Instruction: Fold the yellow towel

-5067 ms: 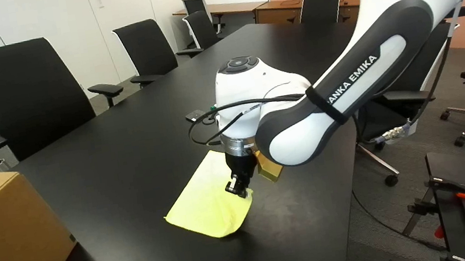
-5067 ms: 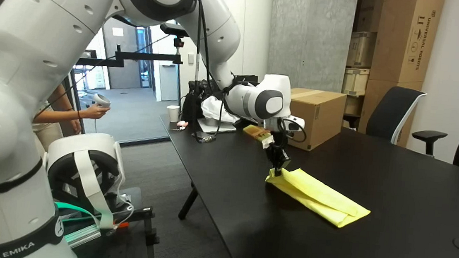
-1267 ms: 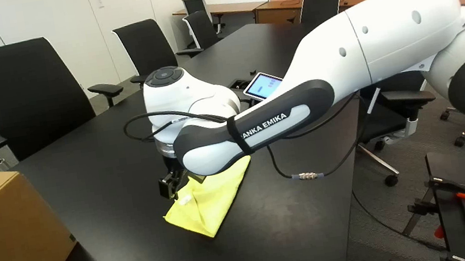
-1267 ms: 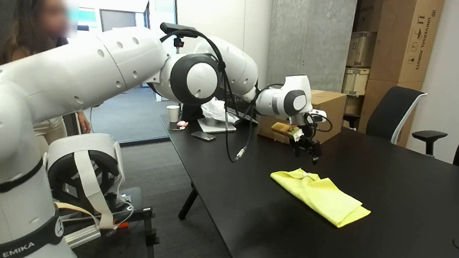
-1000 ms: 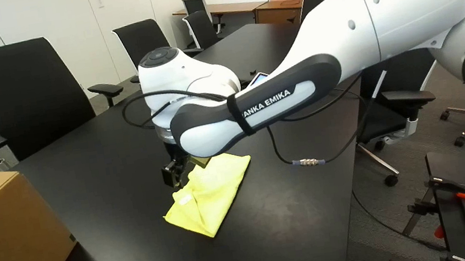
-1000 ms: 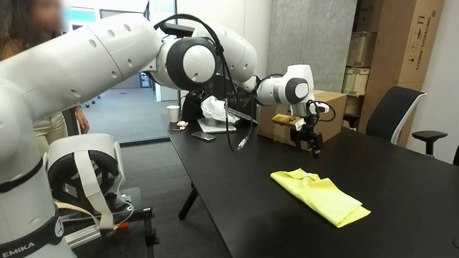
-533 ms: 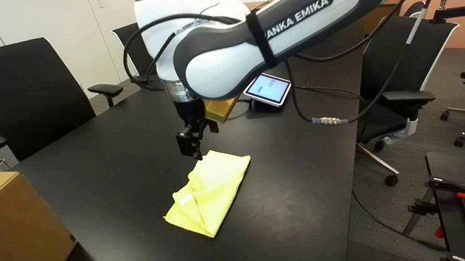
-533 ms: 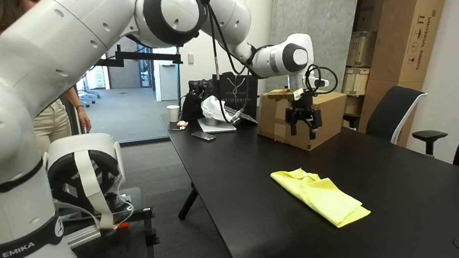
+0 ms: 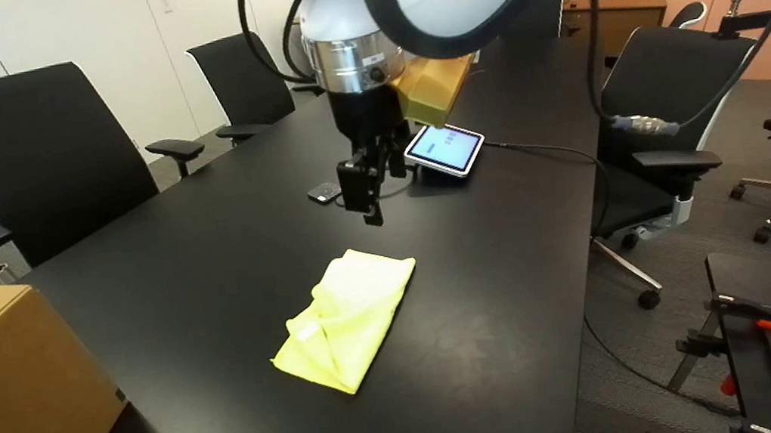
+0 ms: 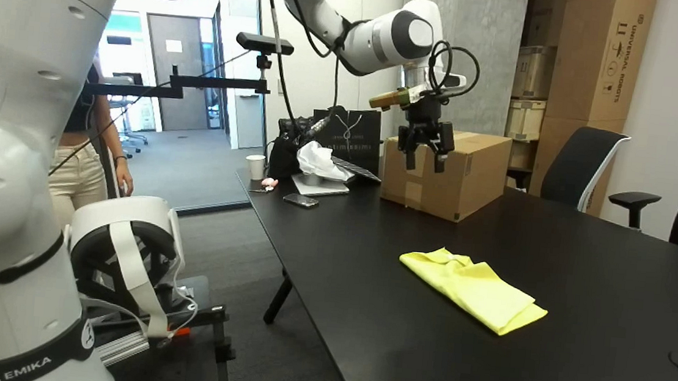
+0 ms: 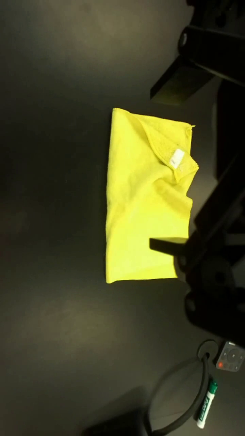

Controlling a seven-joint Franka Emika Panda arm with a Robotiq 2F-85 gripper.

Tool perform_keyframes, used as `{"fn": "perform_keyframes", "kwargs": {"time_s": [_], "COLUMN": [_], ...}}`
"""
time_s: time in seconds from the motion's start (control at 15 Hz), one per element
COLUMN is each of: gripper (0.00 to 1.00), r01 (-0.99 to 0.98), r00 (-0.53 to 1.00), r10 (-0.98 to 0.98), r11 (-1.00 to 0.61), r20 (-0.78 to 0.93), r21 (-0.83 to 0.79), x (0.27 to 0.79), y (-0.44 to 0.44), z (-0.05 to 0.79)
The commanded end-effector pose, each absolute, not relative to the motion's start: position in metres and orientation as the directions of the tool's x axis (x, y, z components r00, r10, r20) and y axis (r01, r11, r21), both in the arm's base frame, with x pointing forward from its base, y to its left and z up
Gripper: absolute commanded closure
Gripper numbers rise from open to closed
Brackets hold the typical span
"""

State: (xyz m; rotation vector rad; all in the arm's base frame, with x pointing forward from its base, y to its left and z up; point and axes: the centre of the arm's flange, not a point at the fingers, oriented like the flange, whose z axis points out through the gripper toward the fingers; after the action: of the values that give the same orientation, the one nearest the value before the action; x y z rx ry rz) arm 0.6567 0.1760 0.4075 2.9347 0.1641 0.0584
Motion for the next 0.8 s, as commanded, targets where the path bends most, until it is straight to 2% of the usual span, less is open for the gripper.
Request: {"fn": "perform_keyframes", "kwargs": {"time_s": [0.0,0.73], "gripper": [0.0,0.0], "r01": [0.05,-0.247], "r00": [0.994,0.939], "r10": [0.066,-0.225], "r11": [-0.982,-0.968], "r20": [0.082,0.26], "r21": [0.182,0.053], "x": [0.573,0.433], "y": [0.165,0.129], "z": [0.432,0.461]}}
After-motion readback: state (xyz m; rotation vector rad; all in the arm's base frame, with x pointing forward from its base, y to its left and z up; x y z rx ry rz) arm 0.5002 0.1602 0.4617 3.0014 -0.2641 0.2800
